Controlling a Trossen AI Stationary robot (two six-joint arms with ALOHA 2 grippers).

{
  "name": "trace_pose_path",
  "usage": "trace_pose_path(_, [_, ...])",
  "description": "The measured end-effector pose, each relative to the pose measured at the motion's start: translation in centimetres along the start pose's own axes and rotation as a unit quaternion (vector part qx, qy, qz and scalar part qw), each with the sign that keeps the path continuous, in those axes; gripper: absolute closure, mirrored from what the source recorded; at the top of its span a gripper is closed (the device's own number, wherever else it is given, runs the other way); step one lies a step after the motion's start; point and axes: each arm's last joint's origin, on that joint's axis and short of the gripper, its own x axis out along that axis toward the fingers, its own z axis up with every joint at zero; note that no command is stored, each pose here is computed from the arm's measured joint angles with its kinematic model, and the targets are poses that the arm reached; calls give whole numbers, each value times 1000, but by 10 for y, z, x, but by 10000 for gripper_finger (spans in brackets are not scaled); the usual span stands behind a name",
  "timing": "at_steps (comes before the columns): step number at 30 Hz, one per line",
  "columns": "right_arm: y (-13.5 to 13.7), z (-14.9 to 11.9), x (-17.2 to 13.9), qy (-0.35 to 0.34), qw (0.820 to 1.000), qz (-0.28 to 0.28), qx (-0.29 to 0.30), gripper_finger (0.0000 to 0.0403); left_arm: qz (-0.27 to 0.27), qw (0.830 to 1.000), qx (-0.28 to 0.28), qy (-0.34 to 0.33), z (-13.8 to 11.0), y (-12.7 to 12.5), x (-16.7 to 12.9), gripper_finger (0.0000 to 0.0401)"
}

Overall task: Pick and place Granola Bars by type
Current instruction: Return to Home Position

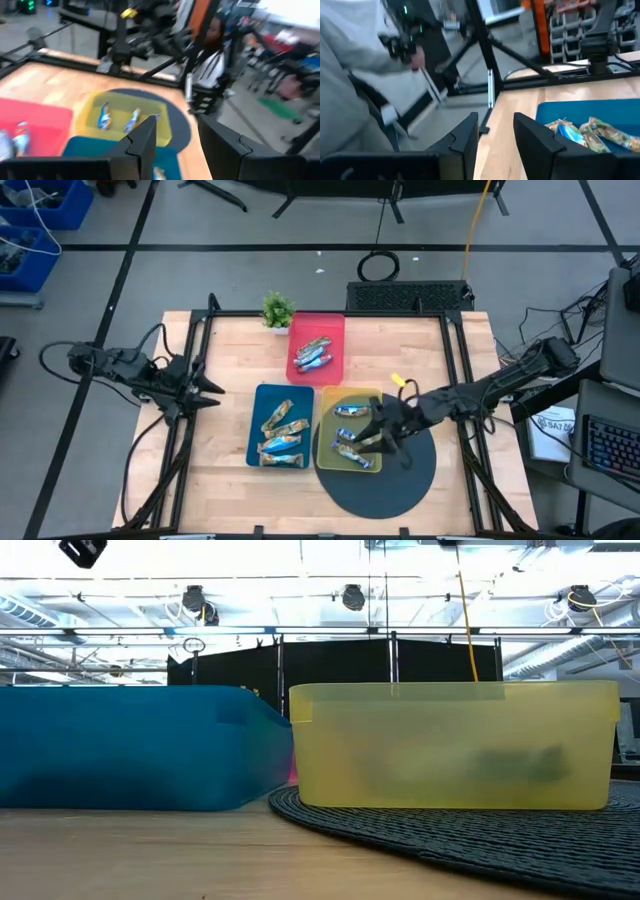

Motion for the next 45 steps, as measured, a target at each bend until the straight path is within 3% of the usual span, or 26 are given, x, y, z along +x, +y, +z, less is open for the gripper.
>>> trace_pose_path(5, [-11,-40,-31,-71,997,31,15,288,-26,999,-1,-23,-22,6,1,252])
trace_pose_path(14, [-20,-65,-71,-113,993,44,5,288,1,999,14,-44,-51,19,-4,252])
trace_pose_path(30, [-19,-66,-112,-140,988,46,-45,287,45,998,24,-43,-56,26,-20,252])
trace_pose_path(36, [-18,-64,-121,-140,987,42,-61,287,67,996,20,-59,-62,28,-13,252])
trace_pose_path(45, [-18,-62,-126,-152,985,43,-63,288,40,989,3,-139,-81,30,13,252])
